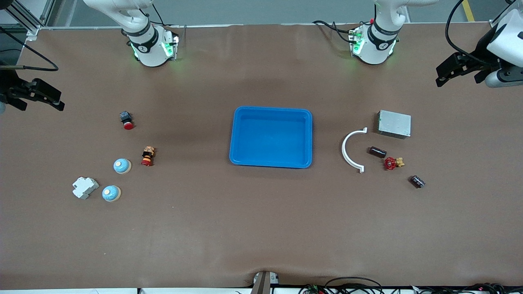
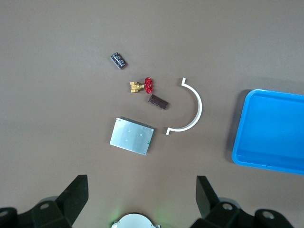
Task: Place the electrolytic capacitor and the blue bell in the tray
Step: 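Move the left gripper and the right gripper out toward the objects, then lower the left gripper to a capacitor while the right gripper reaches a bell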
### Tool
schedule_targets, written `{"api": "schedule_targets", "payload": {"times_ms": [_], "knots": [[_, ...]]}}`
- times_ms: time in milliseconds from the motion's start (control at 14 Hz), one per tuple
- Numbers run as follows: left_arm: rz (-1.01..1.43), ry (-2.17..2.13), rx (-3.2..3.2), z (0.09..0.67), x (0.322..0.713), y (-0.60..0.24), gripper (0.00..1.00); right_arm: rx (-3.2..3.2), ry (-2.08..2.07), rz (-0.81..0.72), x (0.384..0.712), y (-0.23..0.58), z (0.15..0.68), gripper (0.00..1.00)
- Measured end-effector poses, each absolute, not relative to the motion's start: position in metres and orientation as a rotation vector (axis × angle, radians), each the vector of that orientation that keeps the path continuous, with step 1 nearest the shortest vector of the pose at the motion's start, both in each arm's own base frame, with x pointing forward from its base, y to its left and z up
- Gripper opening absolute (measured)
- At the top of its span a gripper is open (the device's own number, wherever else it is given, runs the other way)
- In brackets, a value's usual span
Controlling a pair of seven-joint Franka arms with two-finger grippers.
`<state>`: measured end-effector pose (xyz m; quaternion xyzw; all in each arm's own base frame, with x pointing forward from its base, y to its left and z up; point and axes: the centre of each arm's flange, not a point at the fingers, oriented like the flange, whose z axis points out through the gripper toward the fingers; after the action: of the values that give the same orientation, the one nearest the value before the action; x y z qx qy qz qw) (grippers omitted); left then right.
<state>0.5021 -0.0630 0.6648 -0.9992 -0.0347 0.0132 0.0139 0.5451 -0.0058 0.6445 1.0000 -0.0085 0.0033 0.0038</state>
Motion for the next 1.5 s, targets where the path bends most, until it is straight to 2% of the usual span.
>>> {"api": "schedule_targets", "payload": {"times_ms": [499, 926, 1211, 1496], "knots": [[0.035, -0.115, -3.115, 0.667, 0.514, -0.061, 1.00, 3.134, -0.033, 0.014, 0.545, -0.008, 0.644, 1.00], [0.180, -0.367, -3.077, 0.578, 0.550, -0.039, 1.00, 3.135, -0.083, 0.001, 0.548, -0.025, 0.622, 1.00], [0.147, -0.409, -3.078, 0.508, 0.557, -0.035, 1.00, 3.135, -0.078, 0.091, 0.538, -0.032, 0.545, 1.00], [0.062, -0.554, -3.101, 0.455, 0.557, 0.001, 1.00, 3.136, -0.070, 0.054, 0.515, -0.060, 0.450, 1.00]]}}
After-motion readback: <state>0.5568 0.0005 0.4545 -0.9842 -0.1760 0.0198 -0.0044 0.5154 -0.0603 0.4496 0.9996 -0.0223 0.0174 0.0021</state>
